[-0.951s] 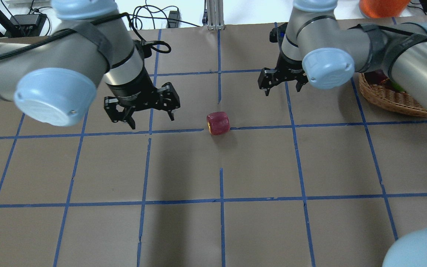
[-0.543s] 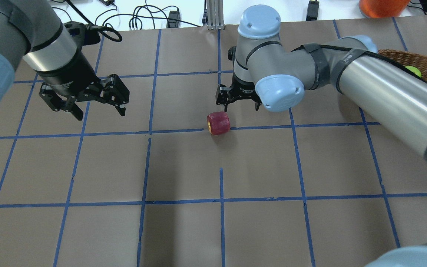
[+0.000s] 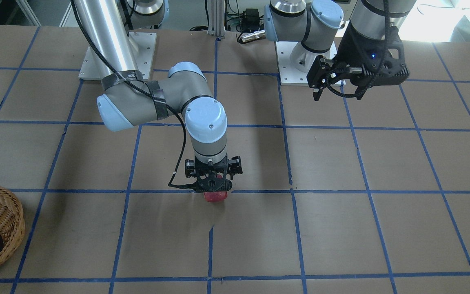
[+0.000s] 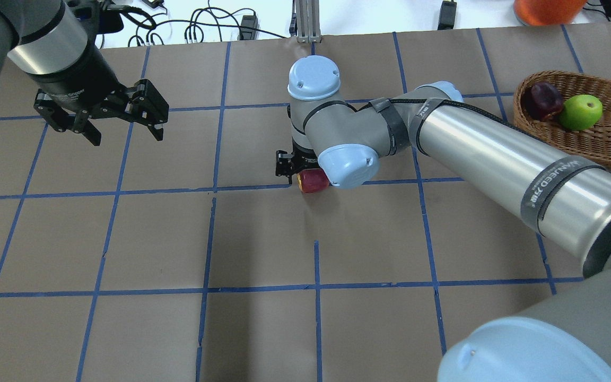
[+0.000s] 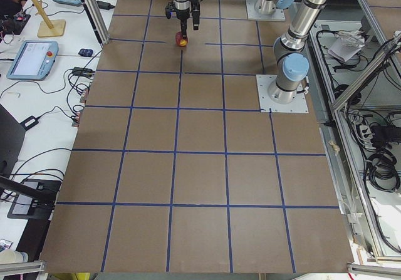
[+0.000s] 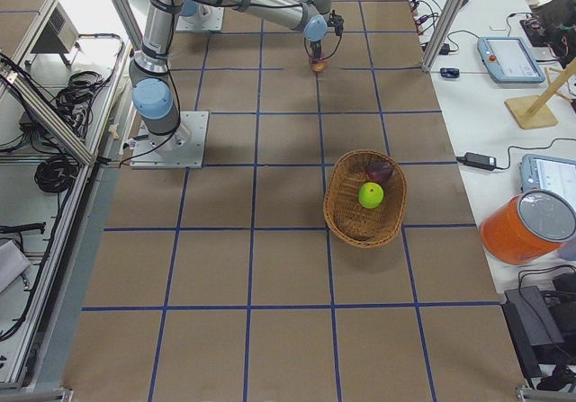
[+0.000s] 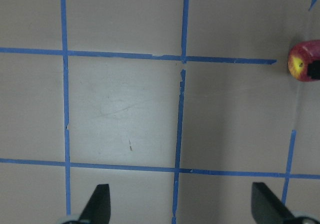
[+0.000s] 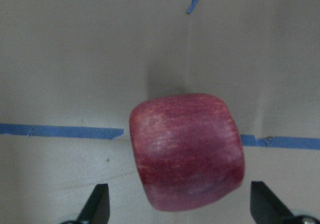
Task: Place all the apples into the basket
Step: 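Carry the second red apple to the basket with the right gripper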
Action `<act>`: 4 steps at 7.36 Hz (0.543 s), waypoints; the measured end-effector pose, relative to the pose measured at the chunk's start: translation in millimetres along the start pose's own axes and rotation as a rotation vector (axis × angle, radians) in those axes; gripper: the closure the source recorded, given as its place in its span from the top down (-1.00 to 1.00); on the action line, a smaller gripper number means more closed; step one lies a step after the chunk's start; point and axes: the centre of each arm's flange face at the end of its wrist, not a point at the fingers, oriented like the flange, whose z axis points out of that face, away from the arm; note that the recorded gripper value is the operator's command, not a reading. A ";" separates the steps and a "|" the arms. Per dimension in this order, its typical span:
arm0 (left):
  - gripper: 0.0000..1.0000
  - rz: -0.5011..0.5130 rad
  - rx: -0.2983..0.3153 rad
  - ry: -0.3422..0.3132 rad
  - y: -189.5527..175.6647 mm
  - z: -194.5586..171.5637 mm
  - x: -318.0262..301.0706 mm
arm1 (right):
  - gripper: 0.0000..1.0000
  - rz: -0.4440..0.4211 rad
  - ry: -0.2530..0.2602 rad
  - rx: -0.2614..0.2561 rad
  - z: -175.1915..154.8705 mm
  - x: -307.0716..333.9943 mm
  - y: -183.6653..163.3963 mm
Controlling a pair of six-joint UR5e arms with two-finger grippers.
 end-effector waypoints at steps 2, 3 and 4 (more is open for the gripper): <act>1.00 0.040 0.013 0.013 -4.3 2.3 8.1 | -0.70 -0.012 0.036 0.059 22.5 1.7 -11.5; 1.00 0.036 0.012 0.029 -5.5 3.6 12.4 | -1.00 -0.008 0.040 0.074 29.1 5.7 -18.1; 1.00 0.022 0.011 0.046 -6.3 4.4 15.6 | -1.00 0.004 0.015 0.071 28.0 12.8 -26.1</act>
